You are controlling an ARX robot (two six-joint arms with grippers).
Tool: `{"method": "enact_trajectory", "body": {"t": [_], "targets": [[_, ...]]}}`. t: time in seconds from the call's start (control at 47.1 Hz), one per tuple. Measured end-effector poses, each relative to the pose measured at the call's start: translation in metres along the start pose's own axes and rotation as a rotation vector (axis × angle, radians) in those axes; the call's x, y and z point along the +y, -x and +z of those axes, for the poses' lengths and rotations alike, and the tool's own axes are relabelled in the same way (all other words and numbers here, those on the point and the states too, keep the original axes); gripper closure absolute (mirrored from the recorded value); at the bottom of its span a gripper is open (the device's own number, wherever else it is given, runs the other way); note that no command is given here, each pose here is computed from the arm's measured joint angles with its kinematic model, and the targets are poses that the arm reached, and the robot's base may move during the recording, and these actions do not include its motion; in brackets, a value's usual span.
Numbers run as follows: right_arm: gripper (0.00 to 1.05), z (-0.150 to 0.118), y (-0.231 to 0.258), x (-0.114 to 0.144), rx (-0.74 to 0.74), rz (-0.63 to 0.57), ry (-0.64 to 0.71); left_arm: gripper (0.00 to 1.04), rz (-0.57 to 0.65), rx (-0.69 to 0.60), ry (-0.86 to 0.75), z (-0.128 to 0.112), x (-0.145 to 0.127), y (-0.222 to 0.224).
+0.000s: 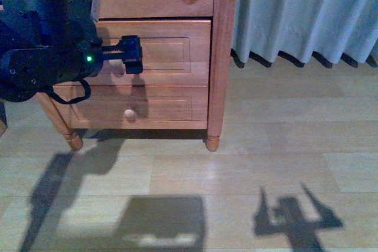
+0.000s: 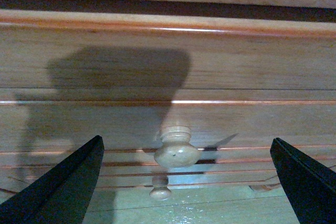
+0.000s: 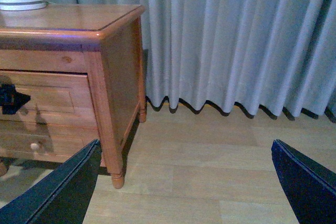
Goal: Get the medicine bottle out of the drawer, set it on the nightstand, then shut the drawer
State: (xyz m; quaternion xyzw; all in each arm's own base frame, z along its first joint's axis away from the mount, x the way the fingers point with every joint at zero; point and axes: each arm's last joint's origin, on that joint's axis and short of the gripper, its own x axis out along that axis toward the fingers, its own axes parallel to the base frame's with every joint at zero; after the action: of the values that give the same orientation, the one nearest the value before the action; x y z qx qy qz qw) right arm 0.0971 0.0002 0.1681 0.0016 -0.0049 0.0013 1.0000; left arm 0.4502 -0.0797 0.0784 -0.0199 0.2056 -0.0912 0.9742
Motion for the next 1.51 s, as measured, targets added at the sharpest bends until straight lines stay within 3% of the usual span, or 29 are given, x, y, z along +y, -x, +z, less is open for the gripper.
{"method": "enact_trajectory", "body": {"t": [0.892,1.104,1.338,1.508], "targets": [[0.07,0.0,0.0,0.0,0.0,0.0,0.0,0.07,0.013,0.03,-0.001,-0.01,0.004,-0.015],[0.07,0.0,0.0,0.0,0.0,0.0,0.0,0.35,0.021,0.027,-0.001,-0.01,0.004,-0.015],[0.07,0.0,0.0,0.0,0.0,0.0,0.0,0.74,0.015,0.012,-0.019,-0.009,0.004,-0.015],[0.07,0.0,0.0,0.0,0.0,0.0,0.0,0.79,0.015,0.012,-0.028,-0.011,0.004,-0.014]]}}
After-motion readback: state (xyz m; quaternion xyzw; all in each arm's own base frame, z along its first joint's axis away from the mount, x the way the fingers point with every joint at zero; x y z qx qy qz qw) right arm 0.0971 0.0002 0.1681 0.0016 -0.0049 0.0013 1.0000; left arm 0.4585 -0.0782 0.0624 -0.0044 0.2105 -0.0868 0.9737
